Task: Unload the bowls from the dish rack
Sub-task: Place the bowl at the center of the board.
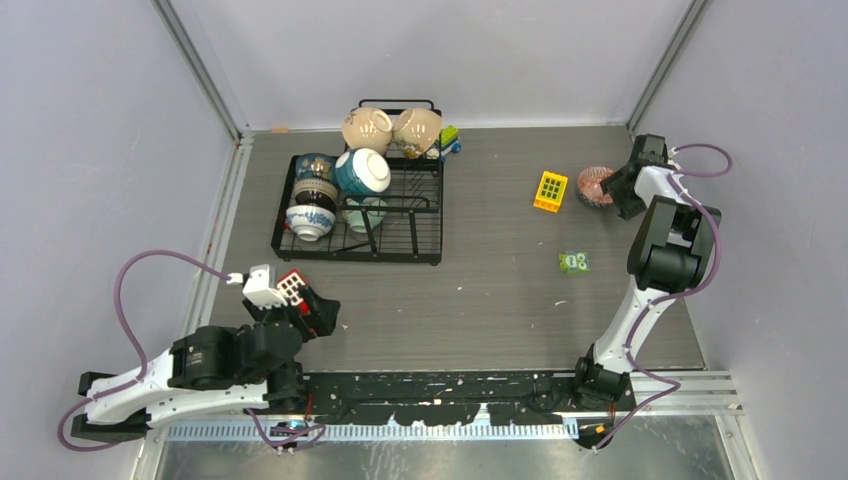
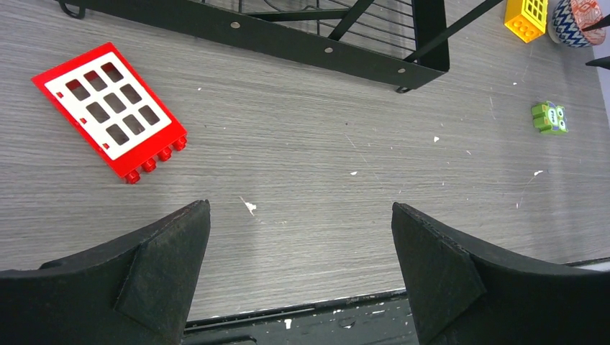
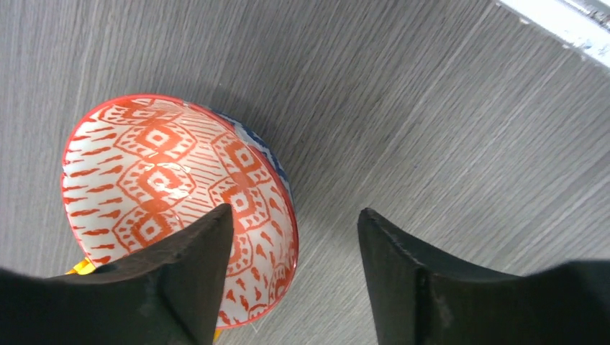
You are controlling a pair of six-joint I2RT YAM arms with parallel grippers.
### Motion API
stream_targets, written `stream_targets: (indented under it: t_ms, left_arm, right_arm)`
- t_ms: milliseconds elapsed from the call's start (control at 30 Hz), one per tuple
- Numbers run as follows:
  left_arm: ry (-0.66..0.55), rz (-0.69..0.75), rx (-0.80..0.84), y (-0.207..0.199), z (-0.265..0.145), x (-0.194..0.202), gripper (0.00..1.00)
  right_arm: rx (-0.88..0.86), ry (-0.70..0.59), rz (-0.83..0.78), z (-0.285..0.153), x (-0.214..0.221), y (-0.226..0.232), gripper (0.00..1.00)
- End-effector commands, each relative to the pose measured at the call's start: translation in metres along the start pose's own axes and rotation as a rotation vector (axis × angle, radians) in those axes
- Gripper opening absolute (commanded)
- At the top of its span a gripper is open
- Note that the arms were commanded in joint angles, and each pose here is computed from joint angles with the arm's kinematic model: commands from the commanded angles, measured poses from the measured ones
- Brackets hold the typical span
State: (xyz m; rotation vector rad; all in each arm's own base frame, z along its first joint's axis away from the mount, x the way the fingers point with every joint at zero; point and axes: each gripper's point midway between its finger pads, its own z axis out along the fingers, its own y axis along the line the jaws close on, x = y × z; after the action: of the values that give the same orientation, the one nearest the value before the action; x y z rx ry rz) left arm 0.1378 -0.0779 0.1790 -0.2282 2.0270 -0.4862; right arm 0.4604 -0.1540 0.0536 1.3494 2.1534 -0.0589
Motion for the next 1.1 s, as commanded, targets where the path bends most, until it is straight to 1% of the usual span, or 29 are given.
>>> stream_targets:
  t_ms: [0,100,233,333,467,600,700,800,900,967,1000,1067]
  left_arm:
    - [-0.056,-0.018,-0.002,-0.002,0.001,-0.012,0.98]
    - [-0.081,0.000,0.003,-0.006,0.003,-0.017,0.99]
    - [-0.114,0.034,0.043,-0.023,0.005,-0.026,1.00]
    - [-0.137,0.068,0.066,-0.037,0.004,-0.035,1.00]
    - [-0.172,0.119,0.052,-0.045,0.000,-0.053,1.00]
    - [-0.215,0.148,0.042,-0.054,-0.007,-0.078,1.00]
    - [-0.250,0.202,0.048,-0.067,-0.009,-0.092,1.00]
    - [-0.270,0.274,0.076,-0.089,-0.010,-0.104,1.00]
    - [-0.302,0.310,0.083,-0.110,-0.012,-0.122,1.00]
    - [-0.312,0.340,0.083,-0.123,-0.012,-0.134,1.00]
    - [-0.309,0.345,0.087,-0.129,-0.010,-0.140,1.00]
    - [-0.281,0.331,0.104,-0.141,-0.001,-0.151,1.00]
  right_arm:
    - [-0.019,-0.107,-0.021,-0.037,-0.041,0.010,0.73]
    - [-0.020,-0.146,-0.021,-0.061,-0.054,0.010,0.82]
    - [-0.077,-0.242,0.010,-0.112,-0.075,0.020,0.85]
    - [-0.170,-0.345,-0.012,-0.165,-0.081,0.051,0.86]
    - [-0.306,-0.461,-0.011,-0.235,-0.070,0.099,0.86]
    - [-0.505,-0.539,-0.024,-0.315,-0.035,0.134,0.82]
    - [-0.659,-0.512,-0.035,-0.357,0.004,0.138,0.81]
    - [-0.785,-0.455,-0.057,-0.380,0.043,0.125,0.81]
    - [-0.877,-0.378,-0.084,-0.386,0.076,0.104,0.81]
    - [-0.957,-0.274,-0.141,-0.393,0.103,0.092,0.81]
    - [-0.977,-0.218,-0.182,-0.390,0.119,0.086,0.82]
    - [-1.013,-0.145,-0.230,-0.386,0.142,0.074,0.84]
